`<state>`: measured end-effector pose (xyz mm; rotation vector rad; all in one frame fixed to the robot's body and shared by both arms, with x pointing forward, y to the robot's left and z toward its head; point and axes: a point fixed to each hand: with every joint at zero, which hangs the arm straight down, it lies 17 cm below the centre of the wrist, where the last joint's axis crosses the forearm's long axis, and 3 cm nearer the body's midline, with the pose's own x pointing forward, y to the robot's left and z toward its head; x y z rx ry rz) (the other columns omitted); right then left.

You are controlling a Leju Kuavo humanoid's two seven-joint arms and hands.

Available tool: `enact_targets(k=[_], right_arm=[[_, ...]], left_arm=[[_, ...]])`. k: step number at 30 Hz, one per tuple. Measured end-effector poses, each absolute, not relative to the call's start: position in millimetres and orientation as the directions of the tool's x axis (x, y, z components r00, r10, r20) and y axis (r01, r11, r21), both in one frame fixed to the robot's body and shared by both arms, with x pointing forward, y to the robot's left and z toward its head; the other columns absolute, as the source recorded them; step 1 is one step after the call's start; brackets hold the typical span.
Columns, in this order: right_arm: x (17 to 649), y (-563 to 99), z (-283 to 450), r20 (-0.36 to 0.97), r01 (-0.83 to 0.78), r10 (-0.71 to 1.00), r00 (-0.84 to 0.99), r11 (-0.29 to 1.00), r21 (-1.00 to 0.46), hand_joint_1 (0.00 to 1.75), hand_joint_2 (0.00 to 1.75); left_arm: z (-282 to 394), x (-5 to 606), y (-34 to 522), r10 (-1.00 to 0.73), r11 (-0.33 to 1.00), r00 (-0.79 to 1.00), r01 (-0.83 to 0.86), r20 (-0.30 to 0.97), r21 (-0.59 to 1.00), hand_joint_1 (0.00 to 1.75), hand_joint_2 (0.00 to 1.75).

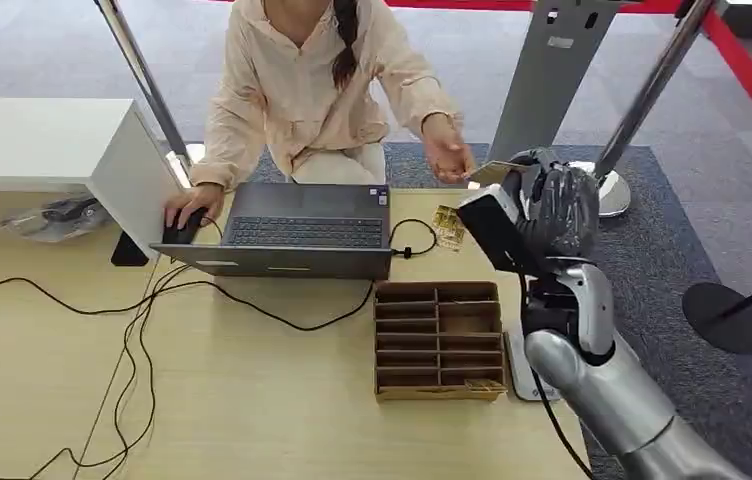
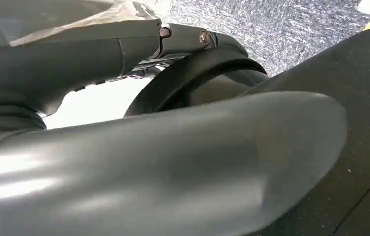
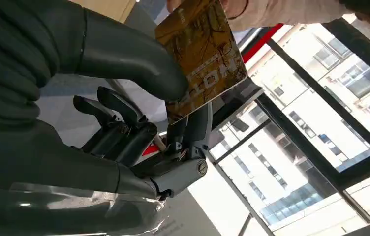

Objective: Pass the card to the sensor for recognition and then transmit it.

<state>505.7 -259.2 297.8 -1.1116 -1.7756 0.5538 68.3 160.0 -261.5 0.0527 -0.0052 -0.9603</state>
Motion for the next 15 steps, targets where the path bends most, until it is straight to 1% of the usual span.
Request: enact_targets(k=[15], right_arm=[[517.6, -245.8, 284.8, 0.502, 0.416, 0.853, -0.143, 0.512, -0.751, 1.75, 1.75]], left_arm=[[-261.2, 67.8, 160.9, -0.814, 0.578, 0.580, 0.814, -0.030, 0.045, 0.00, 0.00]])
